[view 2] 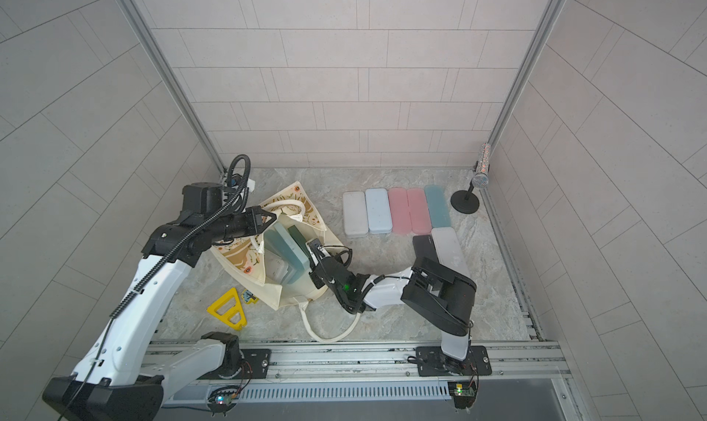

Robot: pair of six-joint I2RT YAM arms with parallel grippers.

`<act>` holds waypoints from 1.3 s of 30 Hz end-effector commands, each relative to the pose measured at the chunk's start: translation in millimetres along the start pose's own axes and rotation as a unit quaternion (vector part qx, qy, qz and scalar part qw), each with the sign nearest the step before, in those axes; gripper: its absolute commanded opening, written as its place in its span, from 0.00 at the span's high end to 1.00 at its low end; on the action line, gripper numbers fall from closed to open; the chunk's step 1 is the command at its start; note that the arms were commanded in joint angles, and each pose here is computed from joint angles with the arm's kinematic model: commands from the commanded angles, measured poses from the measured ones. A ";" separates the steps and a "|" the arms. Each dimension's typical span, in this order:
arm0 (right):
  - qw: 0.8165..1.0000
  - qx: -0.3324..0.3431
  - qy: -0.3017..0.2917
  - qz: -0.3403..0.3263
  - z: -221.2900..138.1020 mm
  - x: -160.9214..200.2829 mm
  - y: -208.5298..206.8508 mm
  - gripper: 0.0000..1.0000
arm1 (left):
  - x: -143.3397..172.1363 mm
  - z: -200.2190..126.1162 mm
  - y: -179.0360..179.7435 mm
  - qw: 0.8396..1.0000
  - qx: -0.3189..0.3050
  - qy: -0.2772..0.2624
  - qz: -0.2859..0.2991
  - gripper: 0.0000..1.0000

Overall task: Take out the pencil case from the canvas bag
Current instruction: Pick up the pencil case from the canvas bag.

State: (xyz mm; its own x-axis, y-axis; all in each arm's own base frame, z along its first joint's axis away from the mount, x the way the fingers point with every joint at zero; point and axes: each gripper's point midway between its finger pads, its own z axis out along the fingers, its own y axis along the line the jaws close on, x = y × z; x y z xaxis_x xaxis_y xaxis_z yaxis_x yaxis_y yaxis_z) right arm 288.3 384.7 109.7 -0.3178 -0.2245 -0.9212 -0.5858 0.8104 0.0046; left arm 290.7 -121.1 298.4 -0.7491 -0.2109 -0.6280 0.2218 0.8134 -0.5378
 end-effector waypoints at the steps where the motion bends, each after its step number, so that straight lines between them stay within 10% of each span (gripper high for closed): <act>1: 0.999 0.013 0.025 -0.026 -13.6 13.7 -3.4 0.83 | -16.1 -7.0 -13.0 0.999 0.019 -0.031 0.022 1.00; 15: 0.999 -0.001 0.031 -0.010 2.3 25.3 7.3 0.56 | -15.3 -10.4 -15.2 0.999 0.023 -0.034 0.021 1.00; 27: 1.000 0.005 0.019 -0.004 -14.7 5.7 -1.8 0.76 | -18.3 -12.4 -7.5 0.999 -0.004 -0.040 0.034 1.00; 39: 0.997 -0.080 0.007 -0.001 -114.4 -12.0 -14.1 0.82 | -55.7 -24.9 26.1 0.983 -0.136 -0.083 0.095 1.00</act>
State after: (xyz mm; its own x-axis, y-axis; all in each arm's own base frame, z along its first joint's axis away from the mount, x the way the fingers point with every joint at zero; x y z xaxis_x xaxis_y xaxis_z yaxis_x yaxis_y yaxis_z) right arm 232.0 323.7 166.7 -0.3221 -0.1900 -0.9274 -0.6521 0.7547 0.0718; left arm 312.5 -89.4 307.9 -0.6738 -0.1398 -0.7256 0.1699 0.9263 -0.3362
